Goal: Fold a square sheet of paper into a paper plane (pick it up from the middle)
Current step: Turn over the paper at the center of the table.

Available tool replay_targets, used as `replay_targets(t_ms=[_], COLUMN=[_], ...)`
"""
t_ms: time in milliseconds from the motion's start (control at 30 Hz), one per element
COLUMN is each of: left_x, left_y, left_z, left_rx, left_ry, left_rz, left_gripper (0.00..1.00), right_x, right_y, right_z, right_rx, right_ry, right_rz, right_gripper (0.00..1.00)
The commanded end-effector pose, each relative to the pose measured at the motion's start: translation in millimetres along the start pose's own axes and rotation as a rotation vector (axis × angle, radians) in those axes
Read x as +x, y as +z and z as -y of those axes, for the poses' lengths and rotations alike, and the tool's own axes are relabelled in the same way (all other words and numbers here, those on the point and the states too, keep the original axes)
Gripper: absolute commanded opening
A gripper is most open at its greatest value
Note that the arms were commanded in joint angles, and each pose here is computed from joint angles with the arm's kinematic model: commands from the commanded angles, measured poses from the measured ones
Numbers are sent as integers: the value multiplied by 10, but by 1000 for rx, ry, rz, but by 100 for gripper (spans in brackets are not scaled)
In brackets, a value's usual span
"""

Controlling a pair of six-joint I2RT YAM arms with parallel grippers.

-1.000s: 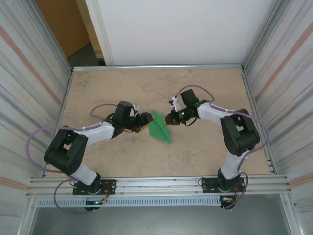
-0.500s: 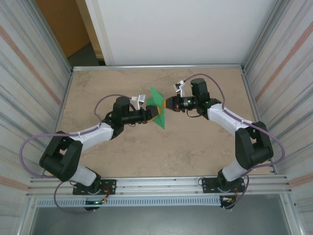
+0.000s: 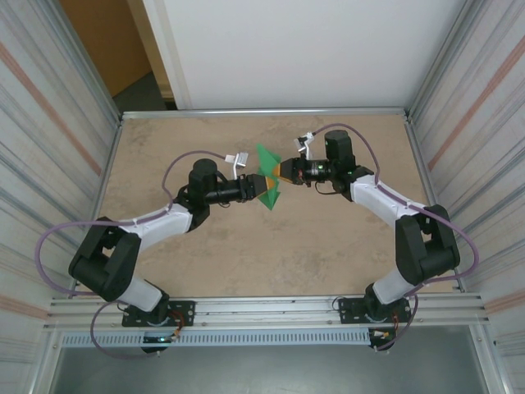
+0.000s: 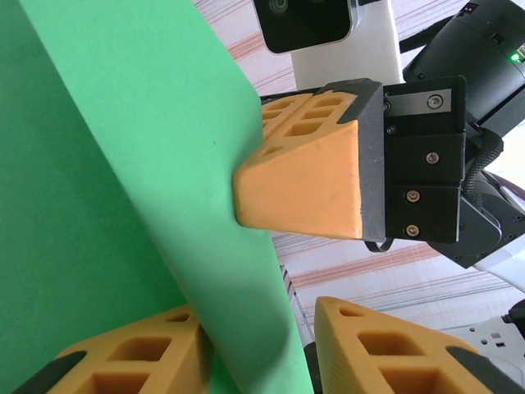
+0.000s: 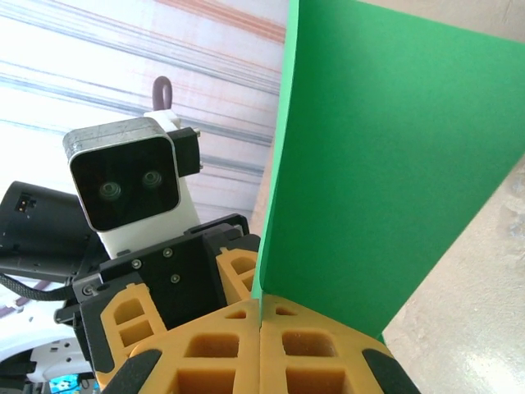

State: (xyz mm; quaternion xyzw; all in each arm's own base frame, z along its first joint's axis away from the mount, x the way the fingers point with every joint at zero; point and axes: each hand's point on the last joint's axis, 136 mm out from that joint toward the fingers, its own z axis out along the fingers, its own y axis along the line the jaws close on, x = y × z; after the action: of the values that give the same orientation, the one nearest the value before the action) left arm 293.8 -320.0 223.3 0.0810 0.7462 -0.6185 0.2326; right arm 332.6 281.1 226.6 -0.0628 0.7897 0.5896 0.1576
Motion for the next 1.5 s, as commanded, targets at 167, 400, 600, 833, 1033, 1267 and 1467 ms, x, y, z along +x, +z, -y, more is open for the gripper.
replay_targets(t_ms=[167,400,600,833,1033,1267,1467], left_x=[-48,-44,-70,-88,-9,1,-152], left_y=[48,83,63,1,-140,-501,-878], left_z=[97,55,21,-67,-398,-864,-1119], left_rx=[41,39,18,-62,-372,-976,-1473], left_ry=[27,7,10,46,123,373,589], left_rz=[5,-4,8,9,-67,-230,-349], left_gripper=[29,22,13,10,10,10,9], right_x=[1,-3,-56,-155,-166,-164,-92], right_y=[-99,-131,-252,-584,-850,-1135,-1322], right_z=[-141,-163,-72,158,379,592,816], right_rx=[-34,-36,26,202,414,552,586], right_ry=[-15,-18,-6,-15,-54,-23,85], right_rz=[13,19,66,169,236,343,406], right_gripper=[6,12,34,48,51,55,56])
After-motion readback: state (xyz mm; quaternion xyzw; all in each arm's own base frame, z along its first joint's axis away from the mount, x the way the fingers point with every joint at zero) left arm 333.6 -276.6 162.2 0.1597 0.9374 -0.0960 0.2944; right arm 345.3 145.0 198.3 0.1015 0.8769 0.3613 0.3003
